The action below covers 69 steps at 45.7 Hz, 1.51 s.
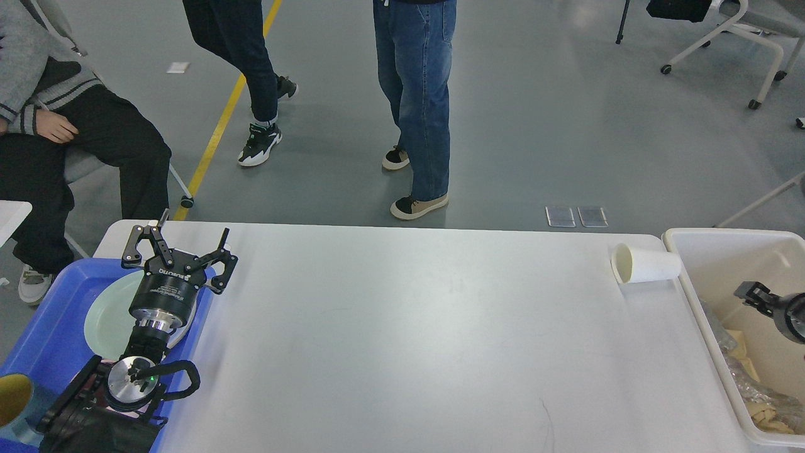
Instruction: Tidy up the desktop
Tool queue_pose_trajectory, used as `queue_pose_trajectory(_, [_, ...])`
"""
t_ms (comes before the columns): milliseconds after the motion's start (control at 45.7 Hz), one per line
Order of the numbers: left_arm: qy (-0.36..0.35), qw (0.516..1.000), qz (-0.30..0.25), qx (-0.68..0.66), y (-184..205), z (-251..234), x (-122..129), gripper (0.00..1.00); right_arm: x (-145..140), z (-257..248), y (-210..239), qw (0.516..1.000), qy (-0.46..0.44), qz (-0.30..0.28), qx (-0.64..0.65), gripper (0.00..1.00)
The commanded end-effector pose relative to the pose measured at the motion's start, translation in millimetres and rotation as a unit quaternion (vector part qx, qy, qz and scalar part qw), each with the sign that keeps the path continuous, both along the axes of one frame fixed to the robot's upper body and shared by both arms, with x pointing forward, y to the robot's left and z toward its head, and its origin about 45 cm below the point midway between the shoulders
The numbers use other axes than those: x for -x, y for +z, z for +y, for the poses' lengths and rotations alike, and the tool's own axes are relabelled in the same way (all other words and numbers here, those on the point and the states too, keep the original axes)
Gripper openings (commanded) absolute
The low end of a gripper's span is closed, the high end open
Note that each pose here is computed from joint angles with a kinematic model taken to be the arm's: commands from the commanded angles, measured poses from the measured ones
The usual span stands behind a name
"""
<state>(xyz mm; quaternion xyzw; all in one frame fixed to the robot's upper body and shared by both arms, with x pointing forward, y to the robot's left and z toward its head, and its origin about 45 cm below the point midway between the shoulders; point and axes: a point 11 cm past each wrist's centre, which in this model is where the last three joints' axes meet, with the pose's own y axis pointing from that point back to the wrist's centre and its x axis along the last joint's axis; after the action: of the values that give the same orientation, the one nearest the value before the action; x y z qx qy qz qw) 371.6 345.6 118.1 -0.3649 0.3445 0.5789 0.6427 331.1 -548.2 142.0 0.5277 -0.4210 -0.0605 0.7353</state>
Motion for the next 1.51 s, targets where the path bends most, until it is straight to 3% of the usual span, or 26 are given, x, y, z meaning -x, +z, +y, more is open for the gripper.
queue_pose_trajectory(0, [0.0,1.0,0.0,0.0,0.0,-0.1,0.0,0.96,-12.8,20.8,43.2,0.999,0.027,0.031,-0.004,1.0])
queue_pose_trajectory(394, [0.0,1.0,0.001,0.0,-0.6,0.1,0.6,0.96,-48.6,154.9,189.7,0.975,0.14,0.136,-0.106,1.0])
queue_pose_trajectory(525, [0.001,1.0,0.001,0.0,-0.6,0.3,0.6,0.96,-46.5,197.3,238.7,0.962,0.185,0.148,-0.136,1.0])
queue_pose_trajectory(613, [0.001,1.0,0.0,0.0,-0.5,0.3,0.6,0.96,-29.7,223.1,260.5,0.952,0.21,0.157,-0.157,1.0])
queue_pose_trajectory(897, [0.001,1.0,0.001,0.0,-0.6,0.3,0.6,0.96,37.4,291.4,289.1,0.919,0.291,0.212,-0.158,1.0])
queue_pose_trajectory(1488, [0.0,1.0,0.0,0.0,-0.1,0.0,0.0,0.96,36.6,301.7,292.2,0.916,0.305,0.211,-0.152,1.0])
